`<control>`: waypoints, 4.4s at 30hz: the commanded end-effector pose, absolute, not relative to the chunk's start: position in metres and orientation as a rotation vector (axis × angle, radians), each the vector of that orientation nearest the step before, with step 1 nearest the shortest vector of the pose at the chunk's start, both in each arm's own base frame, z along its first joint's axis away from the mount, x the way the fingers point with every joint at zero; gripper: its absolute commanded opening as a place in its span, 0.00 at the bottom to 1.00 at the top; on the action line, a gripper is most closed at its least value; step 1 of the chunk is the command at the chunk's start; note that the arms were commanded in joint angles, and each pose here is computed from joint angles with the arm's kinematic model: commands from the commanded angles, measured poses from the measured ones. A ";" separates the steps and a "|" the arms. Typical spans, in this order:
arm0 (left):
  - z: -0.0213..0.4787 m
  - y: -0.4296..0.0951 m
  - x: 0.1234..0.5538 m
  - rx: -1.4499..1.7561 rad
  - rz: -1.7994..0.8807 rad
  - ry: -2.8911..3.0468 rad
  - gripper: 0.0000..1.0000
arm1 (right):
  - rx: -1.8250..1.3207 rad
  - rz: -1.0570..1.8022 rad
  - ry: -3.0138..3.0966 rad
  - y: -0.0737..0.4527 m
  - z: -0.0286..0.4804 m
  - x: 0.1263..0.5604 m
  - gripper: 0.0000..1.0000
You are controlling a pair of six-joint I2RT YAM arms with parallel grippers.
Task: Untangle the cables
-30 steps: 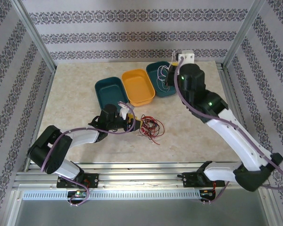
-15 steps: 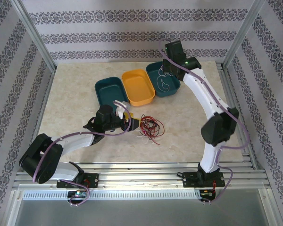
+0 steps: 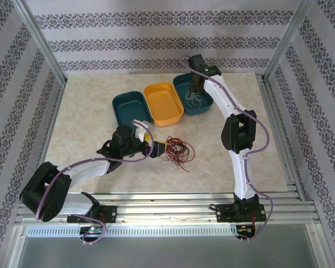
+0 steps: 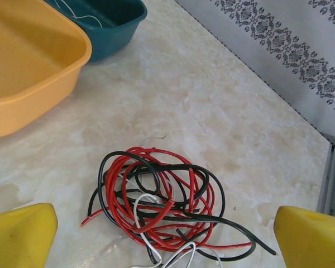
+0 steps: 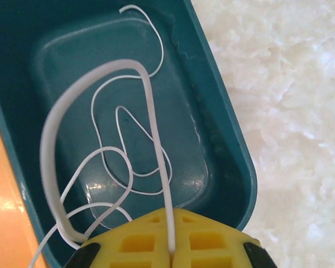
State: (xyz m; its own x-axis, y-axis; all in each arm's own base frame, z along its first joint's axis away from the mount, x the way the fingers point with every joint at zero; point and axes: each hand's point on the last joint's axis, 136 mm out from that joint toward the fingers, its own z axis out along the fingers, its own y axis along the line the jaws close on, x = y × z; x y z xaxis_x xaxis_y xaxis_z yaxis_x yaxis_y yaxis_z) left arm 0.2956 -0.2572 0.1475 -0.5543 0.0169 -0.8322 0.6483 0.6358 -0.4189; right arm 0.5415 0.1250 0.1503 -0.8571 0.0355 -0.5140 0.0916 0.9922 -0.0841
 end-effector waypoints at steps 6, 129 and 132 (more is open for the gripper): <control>0.144 -0.255 0.292 0.505 -0.914 2.026 0.99 | 0.107 -0.223 2.640 0.107 0.129 0.545 0.14; 0.080 -0.109 0.323 -0.502 -0.623 2.224 0.99 | -0.560 -0.197 2.856 0.282 0.059 0.236 0.05; 0.079 -0.109 0.323 -0.502 -0.624 2.227 0.99 | -0.567 -0.175 2.848 0.285 0.065 0.235 0.02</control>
